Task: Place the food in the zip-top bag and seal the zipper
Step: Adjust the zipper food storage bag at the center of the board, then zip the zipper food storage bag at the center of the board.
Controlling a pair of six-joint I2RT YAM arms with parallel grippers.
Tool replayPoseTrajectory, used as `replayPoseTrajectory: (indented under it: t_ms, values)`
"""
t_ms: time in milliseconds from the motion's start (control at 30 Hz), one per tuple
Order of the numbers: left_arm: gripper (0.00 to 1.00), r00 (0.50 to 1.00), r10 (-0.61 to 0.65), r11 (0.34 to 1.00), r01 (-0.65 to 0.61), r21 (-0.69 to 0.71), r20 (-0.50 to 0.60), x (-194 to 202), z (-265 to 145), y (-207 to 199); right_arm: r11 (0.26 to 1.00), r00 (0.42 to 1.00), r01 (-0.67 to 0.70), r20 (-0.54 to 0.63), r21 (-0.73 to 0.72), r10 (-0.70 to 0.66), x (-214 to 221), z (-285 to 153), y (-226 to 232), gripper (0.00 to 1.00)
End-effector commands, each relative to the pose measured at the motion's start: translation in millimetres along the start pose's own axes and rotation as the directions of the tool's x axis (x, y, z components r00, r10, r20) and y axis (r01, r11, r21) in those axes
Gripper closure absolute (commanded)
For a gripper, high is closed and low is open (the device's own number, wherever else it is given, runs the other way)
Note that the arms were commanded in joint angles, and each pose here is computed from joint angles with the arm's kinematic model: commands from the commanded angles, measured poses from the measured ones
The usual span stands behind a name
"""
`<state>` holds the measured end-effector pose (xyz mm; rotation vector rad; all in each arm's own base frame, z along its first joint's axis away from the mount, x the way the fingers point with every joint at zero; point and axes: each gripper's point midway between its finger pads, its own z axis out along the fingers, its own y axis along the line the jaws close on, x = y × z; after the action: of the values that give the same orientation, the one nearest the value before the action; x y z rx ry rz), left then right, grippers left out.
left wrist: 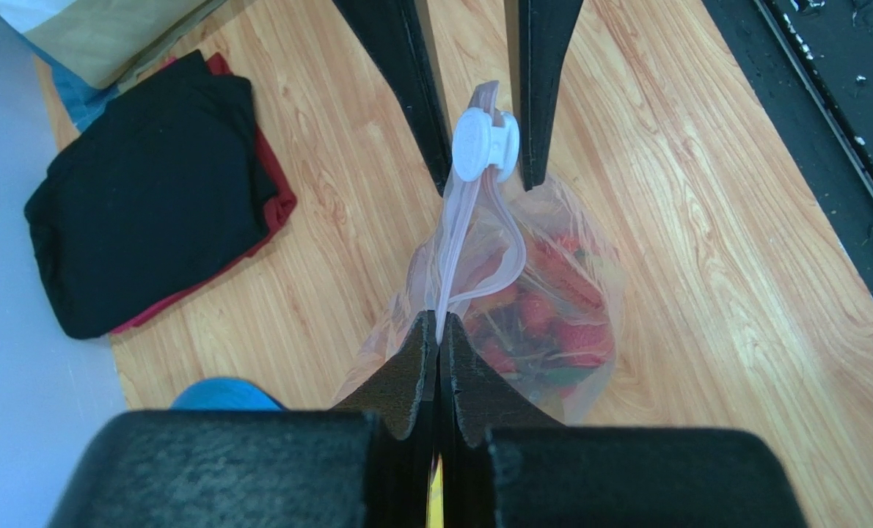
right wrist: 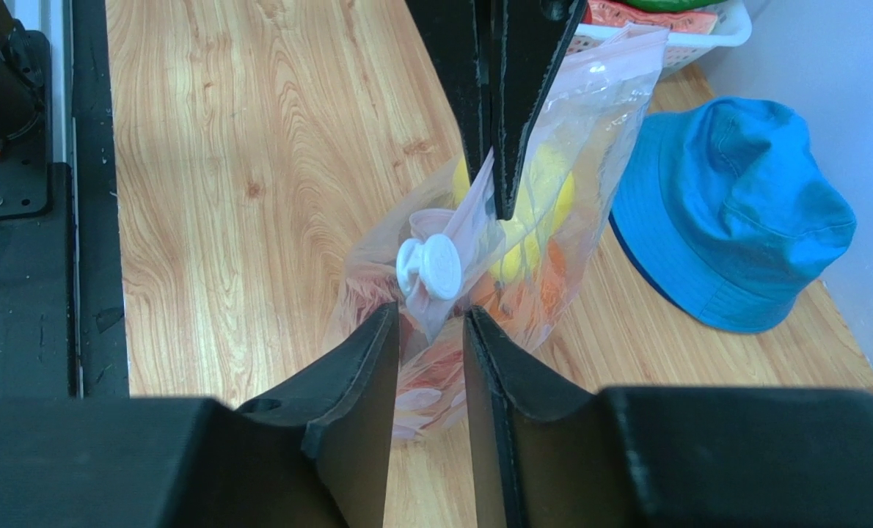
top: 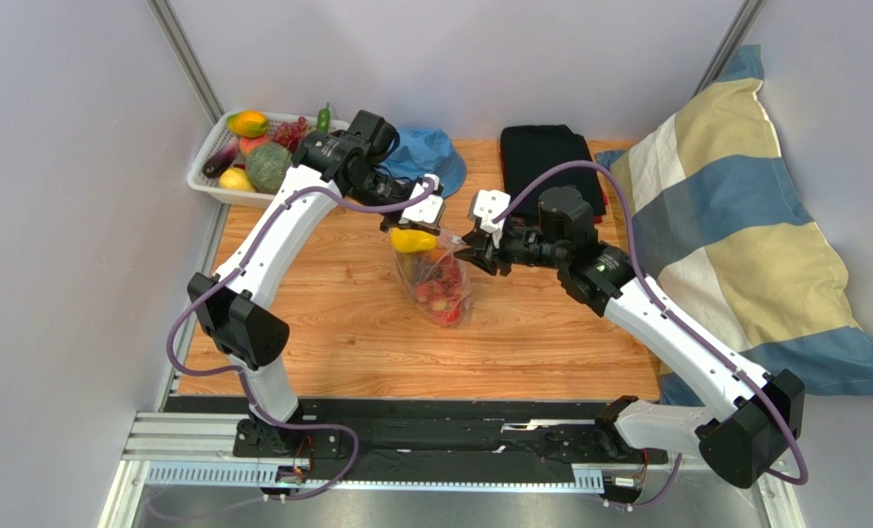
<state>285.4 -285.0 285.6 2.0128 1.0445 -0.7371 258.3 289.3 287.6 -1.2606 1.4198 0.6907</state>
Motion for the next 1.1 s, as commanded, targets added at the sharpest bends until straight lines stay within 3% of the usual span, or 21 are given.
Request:
replayPoseTrajectory:
  t_ms: [0, 67, 100, 133, 167, 267, 300, 333, 400, 467, 500, 533, 600, 633, 867, 1067]
  values:
    - [1.0, 0.968, -0.251, 0.949, 0.252, 0.192, -0.031, -13, -10, -72, 0.998, 0.995, 0.049, 0.083, 0.049, -0.053, -33, -1, -14, 0.73]
    - [1.0, 0.967, -0.253, 0.948, 0.255, 0.192, -0.036, -12, -10, -73, 0.997, 0.994, 0.062, 0.086, 0.048, -0.066, -35, -1, -14, 0.86]
    - [0.99, 0.967, -0.251, 0.949, 0.253, 0.188, -0.037, -13, -11, -72, 0.997, 0.994, 0.064, 0.086, 0.048, -0.068, -35, -2, -14, 0.99]
    - [0.94, 0.968, -0.248, 0.951, 0.25, 0.181, -0.034, -14, -11, -70, 0.996, 0.993, 0.068, 0.088, 0.056, -0.073, -36, -3, -15, 1.0]
    - [0.79, 0.966, -0.256, 0.951, 0.258, 0.17, -0.034, -14, -11, -66, 0.996, 0.993, 0.075, 0.09, 0.058, -0.08, -36, -3, -15, 1.0]
    - [0.54, 0.951, -0.31, 0.949, 0.308, 0.063, 0.02, -22, -22, -45, 0.994, 0.991, 0.084, 0.095, 0.068, -0.09, -37, -6, -15, 1.0]
    - [0.36, 0.928, -0.362, 0.932, 0.36, 0.037, 0.091, -27, -31, -39, 0.994, 0.991, 0.086, 0.098, 0.071, -0.093, -37, -7, -15, 1.0]
    - [0.2, 0.943, -0.301, 0.951, 0.308, -0.026, 0.142, -38, -42, -28, 0.994, 0.99, 0.086, 0.101, 0.07, -0.093, -38, -7, -14, 1.0]
    - [0.18, 0.936, -0.3, 0.947, 0.315, -0.06, 0.183, -42, -46, -27, 0.994, 0.99, 0.086, 0.109, 0.072, -0.094, -39, -9, -13, 1.0]
    - [0.17, 0.966, -0.148, 0.977, 0.177, -0.122, 0.212, -64, -55, -30, 0.995, 0.991, 0.072, 0.109, 0.073, -0.08, -38, -9, -13, 1.0]
    - [0.18, 0.967, -0.158, 0.976, 0.184, -0.118, 0.202, -57, -47, -37, 0.995, 0.991, 0.065, 0.114, 0.079, -0.073, -40, -10, -13, 1.0]
    - [0.18, 0.978, -0.027, 0.98, 0.067, -0.19, 0.205, -77, -50, -31, 0.995, 0.991, 0.056, 0.115, 0.084, -0.066, -40, -10, -14, 1.0]
    - [0.18, 0.981, -0.028, 0.973, 0.071, -0.219, 0.192, -72, -40, -36, 0.995, 0.991, 0.037, 0.126, 0.087, -0.048, -42, -12, -14, 1.0]
    - [0.19, 0.978, 0.078, 0.956, -0.018, -0.293, 0.195, -90, -43, -26, 0.996, 0.992, 0.028, 0.123, 0.087, -0.039, -39, -10, -13, 1.0]
    - [0.25, 0.987, 0.102, 0.907, -0.04, -0.419, 0.127, -87, -32, 5, 0.997, 0.987, 0.036, 0.157, 0.074, -0.047, -42, -13, -7, 1.0]
    - [0.36, 0.982, 0.142, 0.924, -0.086, -0.372, 0.127, -84, -17, 11, 0.996, 0.984, 0.053, 0.167, 0.066, -0.064, -43, -13, -5, 1.0]
